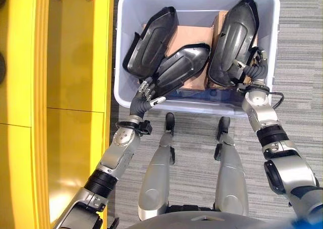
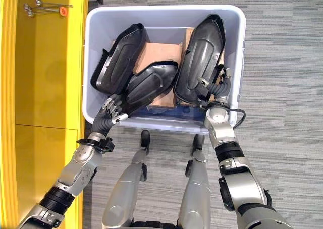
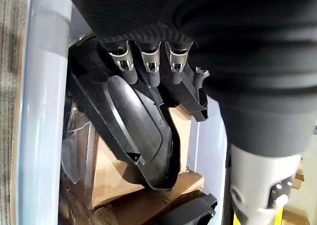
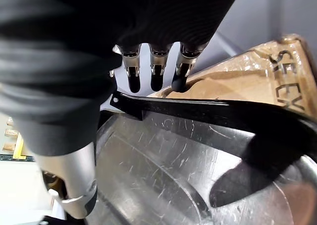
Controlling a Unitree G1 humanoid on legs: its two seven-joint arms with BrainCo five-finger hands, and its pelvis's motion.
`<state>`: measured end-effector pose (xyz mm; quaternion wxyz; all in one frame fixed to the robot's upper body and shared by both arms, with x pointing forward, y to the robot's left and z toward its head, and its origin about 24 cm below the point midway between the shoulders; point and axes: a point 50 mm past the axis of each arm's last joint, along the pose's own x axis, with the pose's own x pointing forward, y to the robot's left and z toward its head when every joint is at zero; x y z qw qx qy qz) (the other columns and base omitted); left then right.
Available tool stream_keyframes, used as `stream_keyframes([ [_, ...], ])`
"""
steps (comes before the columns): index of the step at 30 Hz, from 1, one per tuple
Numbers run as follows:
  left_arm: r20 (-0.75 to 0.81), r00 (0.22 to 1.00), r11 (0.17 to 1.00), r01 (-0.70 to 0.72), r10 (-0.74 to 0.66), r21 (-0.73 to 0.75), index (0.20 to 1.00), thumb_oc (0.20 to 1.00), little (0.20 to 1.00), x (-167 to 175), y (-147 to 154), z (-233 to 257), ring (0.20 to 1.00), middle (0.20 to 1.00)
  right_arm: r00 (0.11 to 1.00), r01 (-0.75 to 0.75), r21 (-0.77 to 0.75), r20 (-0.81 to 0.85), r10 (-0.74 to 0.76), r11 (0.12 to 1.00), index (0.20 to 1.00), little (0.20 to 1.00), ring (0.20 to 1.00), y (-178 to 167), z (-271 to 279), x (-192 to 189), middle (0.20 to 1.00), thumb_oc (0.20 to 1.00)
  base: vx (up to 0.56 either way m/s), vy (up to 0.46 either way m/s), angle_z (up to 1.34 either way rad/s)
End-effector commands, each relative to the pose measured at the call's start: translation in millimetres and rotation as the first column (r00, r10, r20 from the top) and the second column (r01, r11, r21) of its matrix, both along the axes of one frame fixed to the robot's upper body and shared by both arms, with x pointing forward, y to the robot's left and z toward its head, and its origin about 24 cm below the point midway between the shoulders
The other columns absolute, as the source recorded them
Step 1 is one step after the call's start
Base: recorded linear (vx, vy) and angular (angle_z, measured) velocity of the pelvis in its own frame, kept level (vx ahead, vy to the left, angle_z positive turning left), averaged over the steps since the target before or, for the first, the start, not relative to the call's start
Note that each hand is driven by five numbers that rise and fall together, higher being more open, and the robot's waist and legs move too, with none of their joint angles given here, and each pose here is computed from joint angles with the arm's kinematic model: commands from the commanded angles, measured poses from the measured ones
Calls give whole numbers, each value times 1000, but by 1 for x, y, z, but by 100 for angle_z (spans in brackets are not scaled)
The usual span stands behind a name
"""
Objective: Move parts from the plastic box to the shelf.
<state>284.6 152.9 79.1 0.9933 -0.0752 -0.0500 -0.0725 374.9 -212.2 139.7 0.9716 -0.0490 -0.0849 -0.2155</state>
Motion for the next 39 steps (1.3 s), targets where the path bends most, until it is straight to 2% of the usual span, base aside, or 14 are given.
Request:
stream_keyframes([
  [1, 102, 994, 1000, 27, -27, -4, 1000, 1000, 1000, -9, 2, 19, 1000, 1000, 1000, -8, 23, -7, 8, 1000, 1000, 1000, 1000, 1, -3, 1, 1000, 1000, 0, 0, 0],
  [14, 93, 995, 1000, 22, -21, -6, 1000, 1000, 1000, -8, 1, 17, 1000, 1000, 1000, -28, 57, -6, 28, 998, 1000, 1000, 1000, 8, -11, -2, 1000, 1000, 0, 0, 0],
  [28, 79, 997, 1000, 14, -13, -17, 1000, 1000, 1000, -10, 0, 13, 1000, 1000, 996, -45, 103, 87, 36, 994, 1000, 1000, 1000, 19, -7, -15, 1000, 1000, 0, 0, 0],
  [39, 75, 997, 1000, 4, -3, -15, 1000, 1000, 1000, -11, 2, 12, 1000, 1000, 994, -10, 154, 107, -6, 988, 1000, 1000, 1000, 16, -8, -19, 1000, 1000, 0, 0, 0],
])
